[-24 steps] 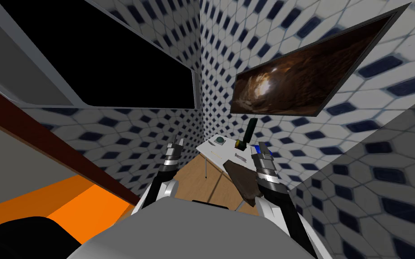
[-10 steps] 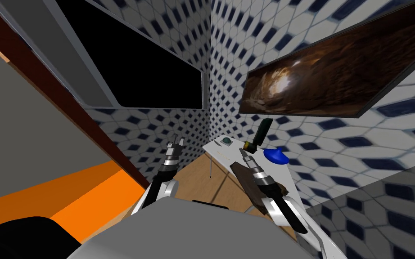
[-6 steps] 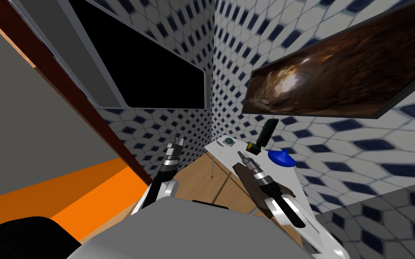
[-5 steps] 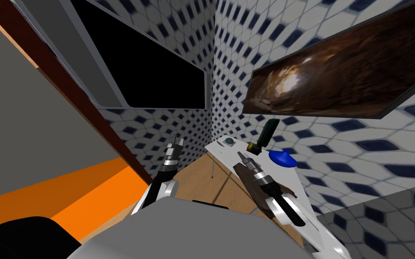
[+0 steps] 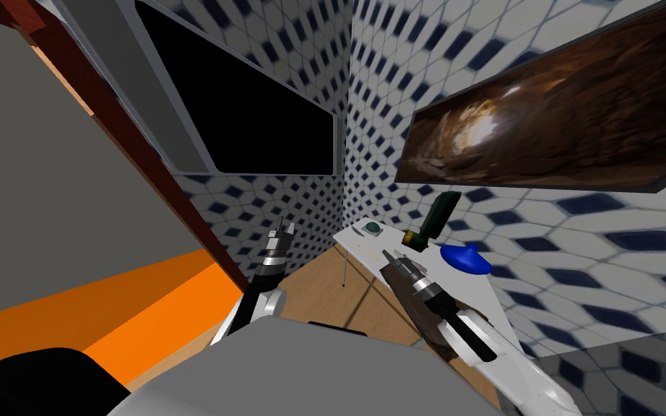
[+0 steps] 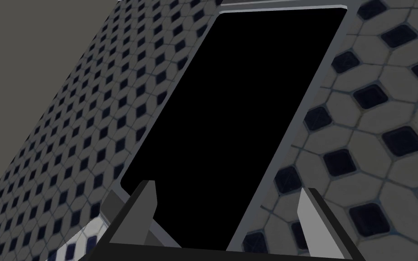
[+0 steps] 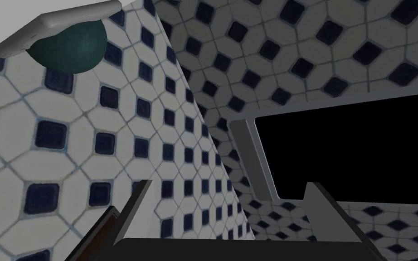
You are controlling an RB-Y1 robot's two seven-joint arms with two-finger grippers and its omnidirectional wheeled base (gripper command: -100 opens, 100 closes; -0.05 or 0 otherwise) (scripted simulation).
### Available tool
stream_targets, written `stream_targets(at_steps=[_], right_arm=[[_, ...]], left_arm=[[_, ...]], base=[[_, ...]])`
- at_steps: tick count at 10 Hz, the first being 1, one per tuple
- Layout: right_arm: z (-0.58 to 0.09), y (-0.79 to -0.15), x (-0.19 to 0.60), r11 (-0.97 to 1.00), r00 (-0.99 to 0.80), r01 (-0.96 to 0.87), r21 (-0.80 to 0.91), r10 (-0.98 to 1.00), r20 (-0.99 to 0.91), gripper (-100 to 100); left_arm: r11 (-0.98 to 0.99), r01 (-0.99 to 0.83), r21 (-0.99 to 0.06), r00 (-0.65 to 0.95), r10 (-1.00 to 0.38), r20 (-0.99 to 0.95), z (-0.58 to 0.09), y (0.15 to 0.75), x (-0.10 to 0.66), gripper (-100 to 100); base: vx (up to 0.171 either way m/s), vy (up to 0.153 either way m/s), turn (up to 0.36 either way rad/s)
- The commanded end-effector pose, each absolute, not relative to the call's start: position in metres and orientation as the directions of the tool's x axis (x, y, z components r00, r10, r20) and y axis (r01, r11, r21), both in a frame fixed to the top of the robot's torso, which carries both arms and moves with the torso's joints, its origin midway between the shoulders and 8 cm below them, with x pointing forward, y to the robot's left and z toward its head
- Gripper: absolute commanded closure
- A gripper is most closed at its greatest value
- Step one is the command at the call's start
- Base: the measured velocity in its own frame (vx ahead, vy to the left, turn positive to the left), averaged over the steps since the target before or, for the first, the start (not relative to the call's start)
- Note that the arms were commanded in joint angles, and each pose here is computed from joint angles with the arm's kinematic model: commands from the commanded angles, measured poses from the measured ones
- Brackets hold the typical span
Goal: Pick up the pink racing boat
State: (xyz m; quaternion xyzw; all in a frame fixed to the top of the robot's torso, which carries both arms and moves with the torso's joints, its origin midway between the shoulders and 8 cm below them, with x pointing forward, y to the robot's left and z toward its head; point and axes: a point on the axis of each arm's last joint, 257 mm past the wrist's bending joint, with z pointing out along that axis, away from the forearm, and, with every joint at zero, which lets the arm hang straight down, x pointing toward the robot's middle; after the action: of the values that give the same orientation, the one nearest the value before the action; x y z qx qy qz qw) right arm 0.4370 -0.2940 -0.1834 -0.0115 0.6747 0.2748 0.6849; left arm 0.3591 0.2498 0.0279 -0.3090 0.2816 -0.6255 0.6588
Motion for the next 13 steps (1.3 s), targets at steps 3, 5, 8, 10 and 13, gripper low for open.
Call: stream_targets(at_steps=[3, 5, 8, 10, 13], right_arm=[[-0.216, -0.323, 0.438, 0.894, -0.118, -0.381, 0.237, 0.207, -0.971, -100], [-0.228, -0.337, 0.437, 0.907, -0.143, -0.381, 0.180, 0.135, -0.980, -100], [-0.250, -0.367, 0.433, 0.918, -0.192, -0.389, 0.072, -0.004, -0.981, -100], [-0.262, -0.385, 0.429, 0.919, -0.220, -0.394, 0.021, -0.072, -0.973, -100], [-0.280, -0.418, 0.418, 0.909, -0.272, -0.411, -0.070, -0.196, -0.942, -100]], left_arm=[[0.027, 0.650, -0.759, 0.059, -0.998, 0.016, 0.028, 0.250, 0.359, 0], [0.027, 0.650, -0.759, 0.059, -0.998, 0.016, 0.028, 0.250, 0.359, 0], [0.027, 0.650, -0.759, 0.059, -0.998, 0.016, 0.028, 0.250, 0.359, 0], [0.027, 0.650, -0.759, 0.059, -0.998, 0.016, 0.028, 0.250, 0.359, 0], [0.027, 0.650, -0.759, 0.059, -0.998, 0.016, 0.028, 0.250, 0.359, 0]], base=[[0.010, 0.034, 0.052], [0.017, 0.033, 0.051], [0.032, 0.042, 0.053], [0.049, 0.030, 0.064], [0.057, 0.029, 0.047]])
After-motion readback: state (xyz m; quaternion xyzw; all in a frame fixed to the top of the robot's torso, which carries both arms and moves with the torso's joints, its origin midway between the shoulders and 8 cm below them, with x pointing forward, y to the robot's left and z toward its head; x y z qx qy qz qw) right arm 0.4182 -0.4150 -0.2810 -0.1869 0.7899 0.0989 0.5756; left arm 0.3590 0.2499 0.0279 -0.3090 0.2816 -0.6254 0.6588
